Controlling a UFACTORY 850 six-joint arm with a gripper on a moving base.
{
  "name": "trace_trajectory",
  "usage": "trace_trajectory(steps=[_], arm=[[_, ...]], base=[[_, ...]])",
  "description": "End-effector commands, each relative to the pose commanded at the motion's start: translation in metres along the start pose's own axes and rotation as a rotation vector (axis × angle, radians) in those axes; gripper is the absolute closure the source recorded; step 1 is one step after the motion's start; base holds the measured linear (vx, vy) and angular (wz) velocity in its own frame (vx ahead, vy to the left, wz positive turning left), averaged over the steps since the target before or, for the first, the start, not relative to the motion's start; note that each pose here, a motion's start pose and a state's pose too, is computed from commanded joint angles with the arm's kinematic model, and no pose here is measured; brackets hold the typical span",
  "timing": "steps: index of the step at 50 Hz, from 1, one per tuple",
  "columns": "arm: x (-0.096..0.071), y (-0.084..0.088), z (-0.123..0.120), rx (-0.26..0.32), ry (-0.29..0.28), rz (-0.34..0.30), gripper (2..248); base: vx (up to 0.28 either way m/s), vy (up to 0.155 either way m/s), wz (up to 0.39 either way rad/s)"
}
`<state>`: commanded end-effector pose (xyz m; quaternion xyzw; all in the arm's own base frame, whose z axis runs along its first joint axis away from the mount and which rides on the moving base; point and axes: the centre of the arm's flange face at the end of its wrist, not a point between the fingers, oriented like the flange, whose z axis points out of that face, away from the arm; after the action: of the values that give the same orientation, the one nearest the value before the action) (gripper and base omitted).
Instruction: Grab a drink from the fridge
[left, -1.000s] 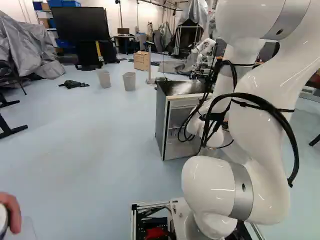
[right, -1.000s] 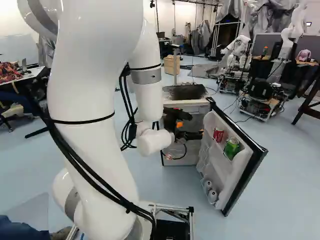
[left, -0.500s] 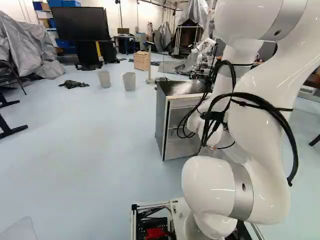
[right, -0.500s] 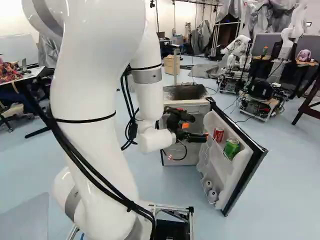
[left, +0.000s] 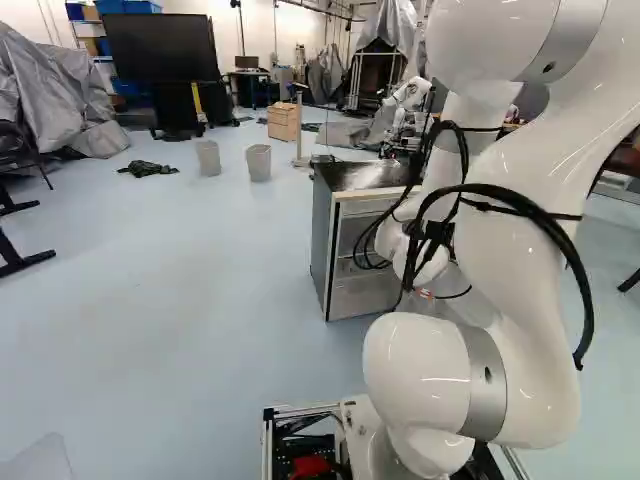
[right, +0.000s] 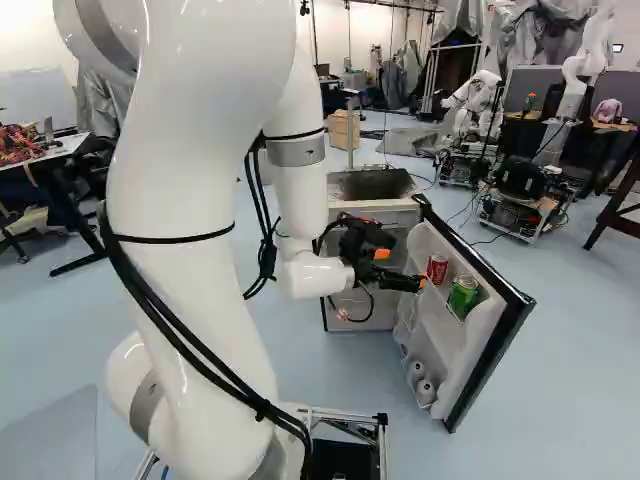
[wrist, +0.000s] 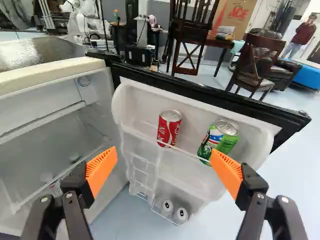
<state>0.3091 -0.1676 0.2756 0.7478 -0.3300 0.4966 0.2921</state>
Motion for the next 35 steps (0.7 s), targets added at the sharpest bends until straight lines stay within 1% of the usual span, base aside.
trace_trajectory(steps=[12, 35], arm=[[0.0006, -0.0001, 0.003, -0.04, -0.002, 0.016, 3], [0.0016, -0.0037, 0.0073, -0.091, -0.003, 0.038, 3]], base=[[0.0, 0.0, 0.0], [0.0, 0.0, 0.0]])
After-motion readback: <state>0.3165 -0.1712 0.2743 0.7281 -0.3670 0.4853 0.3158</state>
